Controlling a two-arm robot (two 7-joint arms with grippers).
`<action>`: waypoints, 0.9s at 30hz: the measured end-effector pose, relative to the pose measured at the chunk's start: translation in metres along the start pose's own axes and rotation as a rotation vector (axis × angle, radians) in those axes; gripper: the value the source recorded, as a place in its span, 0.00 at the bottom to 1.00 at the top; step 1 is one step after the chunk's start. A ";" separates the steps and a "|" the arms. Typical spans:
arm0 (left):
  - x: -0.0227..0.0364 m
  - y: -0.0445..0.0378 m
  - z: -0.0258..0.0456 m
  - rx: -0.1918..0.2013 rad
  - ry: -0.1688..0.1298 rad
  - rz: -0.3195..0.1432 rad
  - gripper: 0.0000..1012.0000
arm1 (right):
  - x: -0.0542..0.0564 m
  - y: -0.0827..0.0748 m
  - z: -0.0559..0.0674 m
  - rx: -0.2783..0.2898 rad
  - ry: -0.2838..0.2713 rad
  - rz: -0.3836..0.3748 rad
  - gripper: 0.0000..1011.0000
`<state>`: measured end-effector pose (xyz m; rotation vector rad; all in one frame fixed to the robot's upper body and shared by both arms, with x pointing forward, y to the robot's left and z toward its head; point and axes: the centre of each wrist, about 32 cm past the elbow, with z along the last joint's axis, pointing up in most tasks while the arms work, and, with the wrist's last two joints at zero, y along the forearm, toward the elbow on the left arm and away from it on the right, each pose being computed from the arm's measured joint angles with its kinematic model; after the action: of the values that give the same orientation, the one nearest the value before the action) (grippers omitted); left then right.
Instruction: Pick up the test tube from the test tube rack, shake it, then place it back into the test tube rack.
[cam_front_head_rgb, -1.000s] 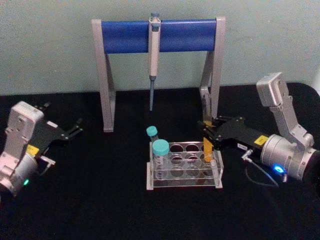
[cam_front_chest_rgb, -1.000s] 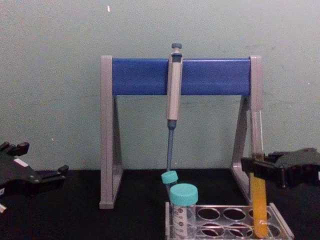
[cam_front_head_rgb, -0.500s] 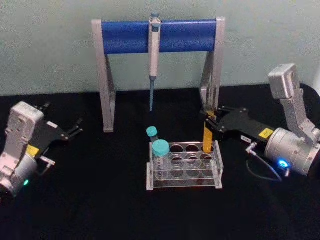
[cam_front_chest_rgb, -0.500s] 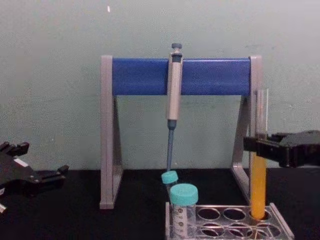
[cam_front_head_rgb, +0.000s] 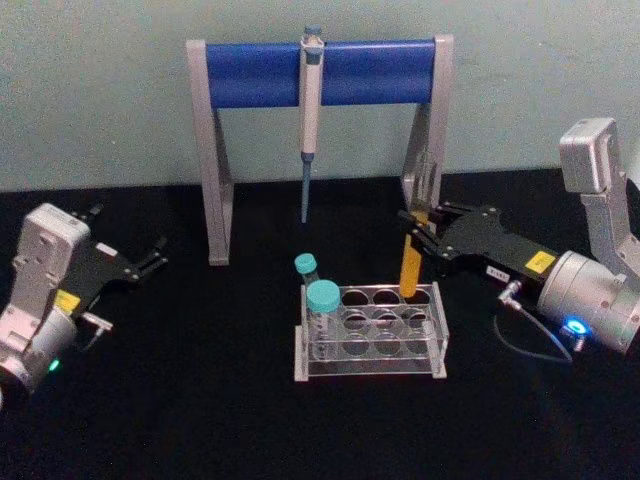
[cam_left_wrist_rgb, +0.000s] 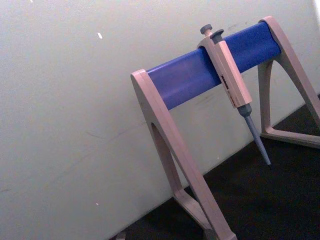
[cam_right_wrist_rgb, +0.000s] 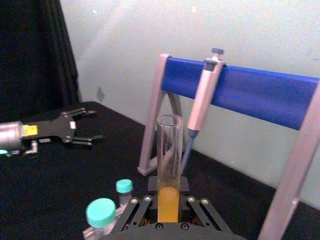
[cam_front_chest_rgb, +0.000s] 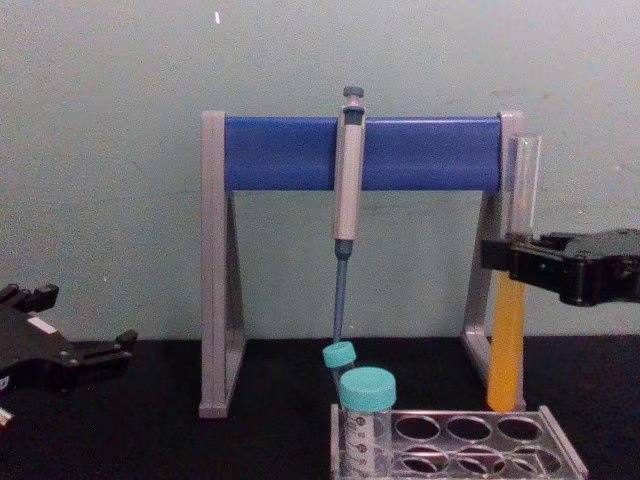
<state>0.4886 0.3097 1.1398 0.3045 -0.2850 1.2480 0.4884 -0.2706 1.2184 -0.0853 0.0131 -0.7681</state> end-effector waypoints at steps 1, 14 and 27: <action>0.0000 0.0000 0.0000 0.000 0.000 0.000 0.99 | -0.002 0.000 0.001 0.005 0.002 0.009 0.23; 0.0000 0.0000 0.0000 0.000 0.000 0.000 0.99 | -0.002 0.000 0.001 0.007 0.003 0.012 0.23; 0.0000 0.0000 0.0000 0.000 0.000 0.000 0.99 | -0.002 0.001 0.000 0.008 -0.004 0.028 0.23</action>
<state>0.4886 0.3097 1.1398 0.3045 -0.2850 1.2480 0.4879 -0.2686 1.2180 -0.0793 0.0079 -0.7398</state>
